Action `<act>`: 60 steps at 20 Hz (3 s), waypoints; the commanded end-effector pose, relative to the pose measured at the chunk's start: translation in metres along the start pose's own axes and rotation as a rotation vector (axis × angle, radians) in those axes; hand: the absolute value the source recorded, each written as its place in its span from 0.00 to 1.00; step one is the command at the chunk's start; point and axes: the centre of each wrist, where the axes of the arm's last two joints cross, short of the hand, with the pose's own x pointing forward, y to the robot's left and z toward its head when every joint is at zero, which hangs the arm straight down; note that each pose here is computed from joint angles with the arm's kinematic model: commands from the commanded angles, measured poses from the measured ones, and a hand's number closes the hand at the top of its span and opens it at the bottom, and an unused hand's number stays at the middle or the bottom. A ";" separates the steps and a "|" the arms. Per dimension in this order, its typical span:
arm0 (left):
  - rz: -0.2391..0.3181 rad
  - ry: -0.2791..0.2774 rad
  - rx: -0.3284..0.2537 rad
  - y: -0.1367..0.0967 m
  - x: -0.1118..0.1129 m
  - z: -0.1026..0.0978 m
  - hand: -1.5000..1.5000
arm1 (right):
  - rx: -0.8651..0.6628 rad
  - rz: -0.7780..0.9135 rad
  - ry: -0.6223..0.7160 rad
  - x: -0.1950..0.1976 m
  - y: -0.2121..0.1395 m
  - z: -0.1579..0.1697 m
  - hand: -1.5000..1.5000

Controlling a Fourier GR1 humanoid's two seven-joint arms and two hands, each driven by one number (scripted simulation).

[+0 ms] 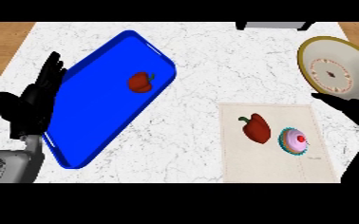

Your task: Pick the cupcake from the placemat and place it in the bowl

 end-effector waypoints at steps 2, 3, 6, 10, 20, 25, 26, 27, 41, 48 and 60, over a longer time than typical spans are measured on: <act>0.001 0.009 0.003 0.013 0.002 -0.002 0.50 | -0.108 0.082 -0.001 0.013 -0.004 -0.009 0.00; -0.007 0.010 -0.012 0.007 0.001 0.003 0.50 | -0.116 0.084 -0.010 0.010 0.001 -0.013 0.00; -0.003 -0.006 0.020 0.032 0.004 0.001 0.50 | -0.144 0.124 -0.027 0.028 0.035 -0.022 0.00; -0.014 0.004 0.016 0.015 -0.012 0.008 0.50 | -0.121 0.081 -0.017 0.012 0.049 -0.039 0.00; 0.011 0.006 0.016 0.039 0.003 0.009 0.50 | -0.069 0.076 0.014 0.016 0.063 -0.045 0.00; -0.010 -0.008 0.040 0.022 -0.015 0.008 0.50 | -0.070 0.061 0.022 -0.001 0.066 -0.055 0.00; 0.007 -0.008 0.030 0.013 -0.016 0.005 0.50 | -0.068 0.087 0.019 -0.003 0.078 -0.053 0.00; -0.011 0.007 0.013 0.011 -0.012 0.013 0.50 | -0.075 0.070 0.026 -0.006 0.079 -0.065 0.00; -0.005 -0.003 0.014 -0.001 -0.009 0.001 0.50 | -0.014 0.041 -0.093 -0.004 0.092 -0.112 1.00; 0.001 0.009 0.004 0.012 -0.004 0.013 0.50 | -0.148 0.032 -0.062 0.011 0.090 -0.100 1.00; 0.007 -0.009 -0.017 0.001 -0.004 -0.010 0.50 | -0.490 -0.086 0.215 0.150 -0.005 -0.165 1.00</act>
